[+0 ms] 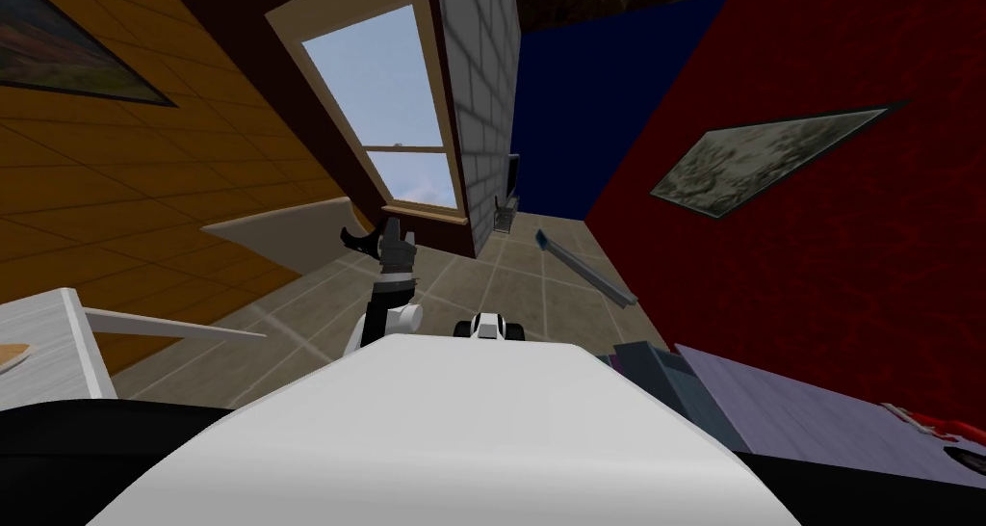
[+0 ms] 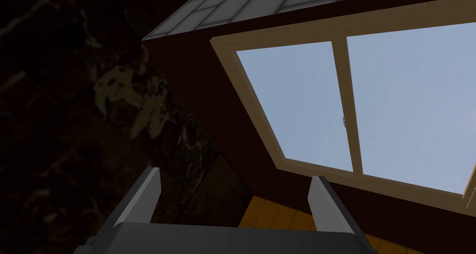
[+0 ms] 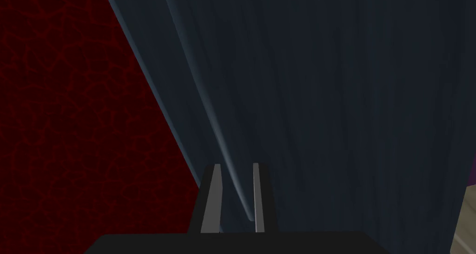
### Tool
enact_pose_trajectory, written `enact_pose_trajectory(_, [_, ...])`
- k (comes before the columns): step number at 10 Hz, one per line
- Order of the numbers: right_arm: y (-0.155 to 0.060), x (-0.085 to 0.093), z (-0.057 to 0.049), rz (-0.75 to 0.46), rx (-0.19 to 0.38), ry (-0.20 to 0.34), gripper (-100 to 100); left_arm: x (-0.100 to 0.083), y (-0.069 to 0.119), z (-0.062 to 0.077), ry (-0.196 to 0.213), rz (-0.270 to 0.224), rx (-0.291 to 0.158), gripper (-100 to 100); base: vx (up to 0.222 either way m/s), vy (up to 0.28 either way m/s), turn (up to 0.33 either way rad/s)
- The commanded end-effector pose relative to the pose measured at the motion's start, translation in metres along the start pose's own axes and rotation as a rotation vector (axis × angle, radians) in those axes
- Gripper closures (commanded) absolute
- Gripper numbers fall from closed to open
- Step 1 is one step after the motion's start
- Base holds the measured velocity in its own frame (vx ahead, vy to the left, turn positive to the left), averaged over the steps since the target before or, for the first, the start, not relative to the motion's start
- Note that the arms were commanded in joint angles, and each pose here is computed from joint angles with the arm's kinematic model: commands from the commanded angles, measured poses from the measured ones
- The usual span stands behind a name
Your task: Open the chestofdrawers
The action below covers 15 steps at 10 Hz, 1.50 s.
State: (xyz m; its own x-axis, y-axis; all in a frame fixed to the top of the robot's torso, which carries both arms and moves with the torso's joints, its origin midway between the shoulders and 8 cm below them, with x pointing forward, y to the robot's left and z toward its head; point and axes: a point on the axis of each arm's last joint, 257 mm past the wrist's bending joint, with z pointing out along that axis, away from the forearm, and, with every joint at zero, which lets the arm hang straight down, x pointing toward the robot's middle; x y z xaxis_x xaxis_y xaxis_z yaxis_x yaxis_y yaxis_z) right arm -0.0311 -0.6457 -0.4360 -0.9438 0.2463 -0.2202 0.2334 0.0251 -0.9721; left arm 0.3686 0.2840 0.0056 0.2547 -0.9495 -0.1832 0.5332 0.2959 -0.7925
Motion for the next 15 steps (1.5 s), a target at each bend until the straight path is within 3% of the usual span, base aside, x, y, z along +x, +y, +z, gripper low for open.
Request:
enact_pose_trajectory(1, [-0.005, -0.003, 0.002, -0.002, 0.015, -0.001, 100, 0.0, 0.0, 0.0, 0.0, 0.0, 0.0, 0, 0.034, 0.148, -0.002])
enact_pose_trajectory(4, [-0.012, -0.007, 0.005, -0.005, 0.036, -0.003, 100, 0.0, 0.0, 0.0, 0.0, 0.0, 0.0, 0, 0.05, 0.195, -0.01])
enact_pose_trajectory(6, [-0.002, -0.007, -0.003, -0.005, 0.009, -0.003, 100, 0.0, 0.0, 0.0, 0.0, 0.0, 0.0, 0, 0.041, 0.106, -0.008])
enact_pose_trajectory(9, [-0.009, -0.011, -0.001, -0.006, 0.032, -0.007, 100, 0.0, 0.0, 0.0, 0.0, 0.0, 0.0, 0, 0.041, 0.198, -0.012])
enact_pose_trajectory(10, [-0.006, -0.016, 0.01, -0.011, -0.002, -0.001, -100, 0.0, 0.0, 0.0, 0.0, 0.0, 0.0, 0, 0.009, 0.14, -0.011])
enact_pose_trajectory(11, [-0.006, -0.016, 0.01, -0.011, -0.002, -0.001, -100, 0.0, 0.0, 0.0, 0.0, 0.0, 0.0, 0, -0.001, 0.065, -0.005])
enact_pose_trajectory(15, [-0.019, -0.03, 0.042, -0.016, -0.015, 0.001, -100, 0.0, 0.0, 0.0, 0.0, 0.0, 0.0, 0, -0.008, 0.062, -0.005])
